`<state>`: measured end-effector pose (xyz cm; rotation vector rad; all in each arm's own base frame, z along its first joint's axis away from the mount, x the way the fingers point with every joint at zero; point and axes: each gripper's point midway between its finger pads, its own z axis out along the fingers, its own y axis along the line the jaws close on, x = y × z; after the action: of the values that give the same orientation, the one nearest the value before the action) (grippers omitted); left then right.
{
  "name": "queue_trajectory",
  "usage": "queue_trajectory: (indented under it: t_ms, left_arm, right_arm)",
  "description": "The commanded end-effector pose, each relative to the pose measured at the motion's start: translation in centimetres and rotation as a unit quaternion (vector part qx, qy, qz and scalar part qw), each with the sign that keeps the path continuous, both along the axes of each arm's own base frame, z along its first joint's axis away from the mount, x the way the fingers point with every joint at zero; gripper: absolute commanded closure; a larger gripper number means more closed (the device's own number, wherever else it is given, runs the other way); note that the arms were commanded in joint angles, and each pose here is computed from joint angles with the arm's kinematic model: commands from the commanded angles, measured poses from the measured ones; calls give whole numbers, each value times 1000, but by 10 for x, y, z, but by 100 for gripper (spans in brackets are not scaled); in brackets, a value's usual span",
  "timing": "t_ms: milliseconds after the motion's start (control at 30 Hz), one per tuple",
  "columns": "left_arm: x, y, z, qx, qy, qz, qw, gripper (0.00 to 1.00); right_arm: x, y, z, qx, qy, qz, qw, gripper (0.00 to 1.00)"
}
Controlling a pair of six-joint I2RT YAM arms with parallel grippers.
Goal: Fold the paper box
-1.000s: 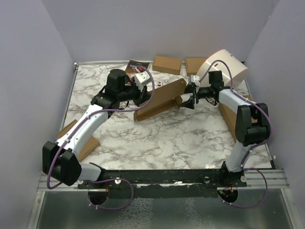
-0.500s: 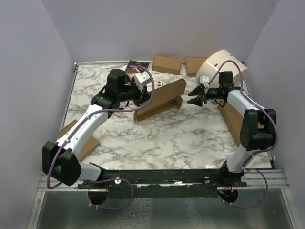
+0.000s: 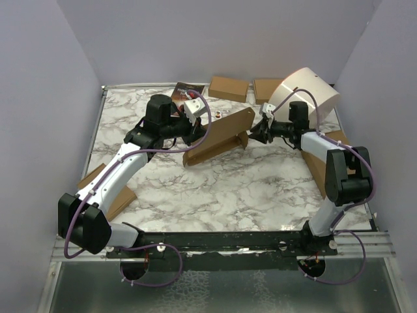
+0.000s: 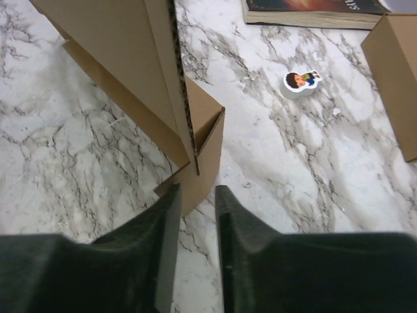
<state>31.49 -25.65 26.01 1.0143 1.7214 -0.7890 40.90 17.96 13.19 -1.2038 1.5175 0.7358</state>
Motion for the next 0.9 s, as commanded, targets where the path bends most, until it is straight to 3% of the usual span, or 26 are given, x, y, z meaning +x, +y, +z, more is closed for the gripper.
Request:
queue_trajectory:
  t_ms: [0,267,567,867]
  left_arm:
    - [-9,-1,-8,1,34,-10,999,100]
    - [-8,-2,-8,-2,35,-12,999,100]
    - [-8,-4,-8,-4,38,-16,999,100]
    - [-7,-5,-11,-2,43,-16,999,100]
  right_arm:
    - [5,17,-7,1,-3,2,1000,64]
    - [-5,29,-11,12,5,34,999,54]
    - [4,33,-15,49,44,-11,998,59]
    - [7,40,-12,71,37,-16,997,61]
